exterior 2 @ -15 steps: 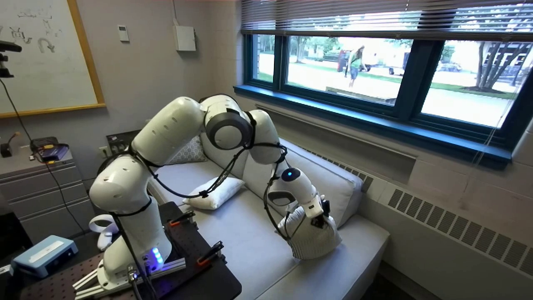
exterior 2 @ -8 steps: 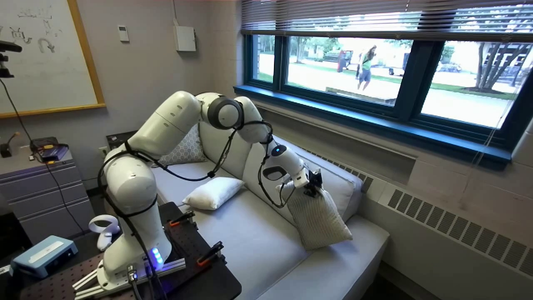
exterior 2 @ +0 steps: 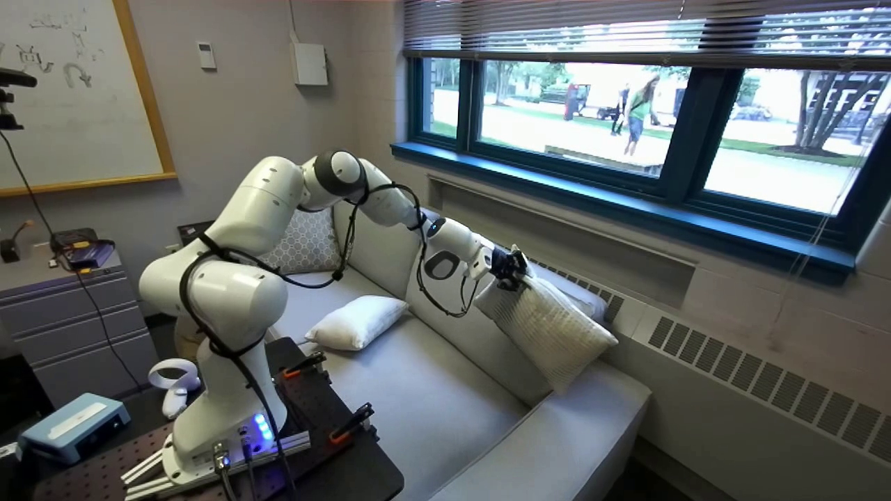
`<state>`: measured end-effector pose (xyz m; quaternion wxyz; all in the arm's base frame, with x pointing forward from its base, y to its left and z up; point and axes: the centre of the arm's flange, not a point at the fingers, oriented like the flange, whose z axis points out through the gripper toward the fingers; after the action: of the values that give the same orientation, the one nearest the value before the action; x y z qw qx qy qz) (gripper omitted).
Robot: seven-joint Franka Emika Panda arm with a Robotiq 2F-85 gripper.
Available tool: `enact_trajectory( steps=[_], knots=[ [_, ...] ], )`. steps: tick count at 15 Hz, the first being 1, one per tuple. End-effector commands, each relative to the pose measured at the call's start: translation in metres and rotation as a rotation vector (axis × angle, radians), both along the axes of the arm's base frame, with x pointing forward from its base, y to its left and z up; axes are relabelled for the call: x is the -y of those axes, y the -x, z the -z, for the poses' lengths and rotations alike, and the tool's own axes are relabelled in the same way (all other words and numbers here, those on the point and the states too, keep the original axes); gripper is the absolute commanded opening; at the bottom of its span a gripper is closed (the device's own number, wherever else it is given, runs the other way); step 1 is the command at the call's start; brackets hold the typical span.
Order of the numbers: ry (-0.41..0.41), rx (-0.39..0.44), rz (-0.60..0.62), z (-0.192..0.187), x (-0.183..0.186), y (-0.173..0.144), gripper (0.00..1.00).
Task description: Set the striped pillows against the armrest
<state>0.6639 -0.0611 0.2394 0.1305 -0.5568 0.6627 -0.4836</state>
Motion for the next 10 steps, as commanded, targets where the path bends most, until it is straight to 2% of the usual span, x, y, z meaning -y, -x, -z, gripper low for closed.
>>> enact_trajectory(
  steps=[1,4,7,10],
  knots=[
    [-0.066,0.095,0.036,0.048,-0.009,0.052,0.10],
    [-0.210,0.107,-0.037,0.075,-0.036,0.056,0.10],
    [-0.242,0.080,-0.173,0.089,-0.072,0.049,0.10],
    [-0.225,0.044,-0.321,0.093,-0.095,0.034,0.09]
  ],
)
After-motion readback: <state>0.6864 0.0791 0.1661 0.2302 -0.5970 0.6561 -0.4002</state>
